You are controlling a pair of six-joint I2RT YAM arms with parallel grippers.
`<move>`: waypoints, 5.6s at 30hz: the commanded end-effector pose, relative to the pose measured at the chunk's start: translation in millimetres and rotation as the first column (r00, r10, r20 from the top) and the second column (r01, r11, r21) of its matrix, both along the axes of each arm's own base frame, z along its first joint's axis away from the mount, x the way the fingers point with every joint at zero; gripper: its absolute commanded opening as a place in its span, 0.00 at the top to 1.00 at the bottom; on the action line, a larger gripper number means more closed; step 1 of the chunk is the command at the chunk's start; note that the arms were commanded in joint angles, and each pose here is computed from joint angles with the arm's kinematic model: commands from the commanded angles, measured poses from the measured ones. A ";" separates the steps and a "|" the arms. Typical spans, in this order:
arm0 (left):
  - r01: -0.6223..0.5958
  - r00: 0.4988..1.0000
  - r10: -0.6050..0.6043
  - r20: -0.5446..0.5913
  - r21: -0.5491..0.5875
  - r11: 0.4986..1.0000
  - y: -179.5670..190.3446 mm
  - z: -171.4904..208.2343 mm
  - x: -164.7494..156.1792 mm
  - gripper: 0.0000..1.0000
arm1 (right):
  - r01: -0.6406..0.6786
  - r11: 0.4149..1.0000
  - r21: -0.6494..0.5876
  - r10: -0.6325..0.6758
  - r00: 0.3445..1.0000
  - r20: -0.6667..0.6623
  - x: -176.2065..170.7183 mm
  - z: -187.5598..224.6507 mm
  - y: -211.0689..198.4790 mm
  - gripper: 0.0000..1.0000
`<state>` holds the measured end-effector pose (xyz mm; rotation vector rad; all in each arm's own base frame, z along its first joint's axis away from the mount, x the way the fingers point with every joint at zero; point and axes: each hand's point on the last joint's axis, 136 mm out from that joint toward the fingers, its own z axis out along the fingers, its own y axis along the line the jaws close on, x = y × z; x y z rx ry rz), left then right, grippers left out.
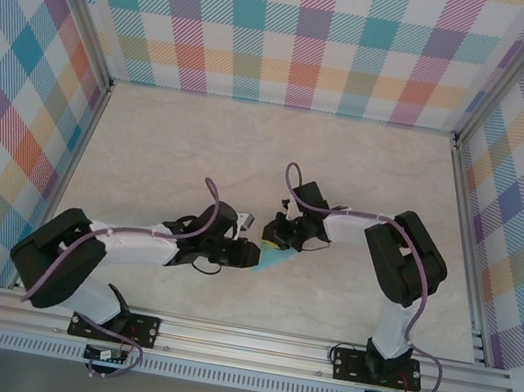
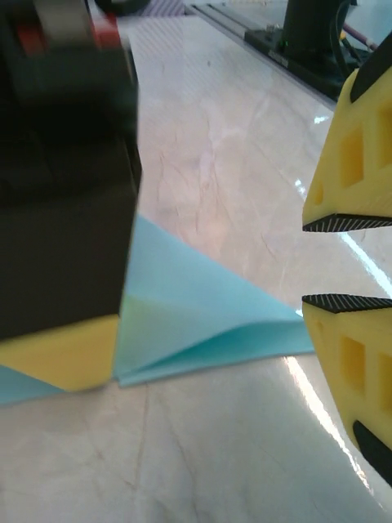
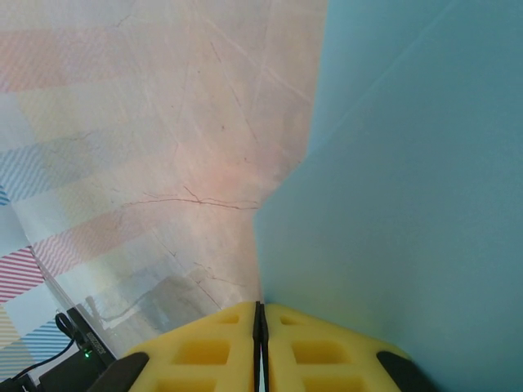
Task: Fold a paper plane with a square sheet of paper (pick it up from the middle)
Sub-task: Fourth fold the wing at the center of the table.
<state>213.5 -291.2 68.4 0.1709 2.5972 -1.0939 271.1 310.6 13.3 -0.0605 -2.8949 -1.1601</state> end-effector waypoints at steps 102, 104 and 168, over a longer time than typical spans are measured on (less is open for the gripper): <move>0.114 0.976 -0.062 -0.210 0.243 0.963 37.3 -89.7 -36.2 0.87 | 0.027 0.983 -0.181 -0.042 0.996 -0.079 -15.1 -47.0 -30.9 0.88; 0.096 0.980 -0.056 -0.189 0.210 0.973 34.5 -79.1 -34.6 0.87 | 0.030 0.982 -0.185 -0.045 0.996 -0.078 -14.9 -47.0 -31.5 0.88; -0.016 0.983 0.072 -0.172 0.311 0.950 33.0 -107.7 -2.4 0.94 | 0.005 0.998 0.055 -0.006 1.000 0.026 -7.1 25.5 -6.8 0.86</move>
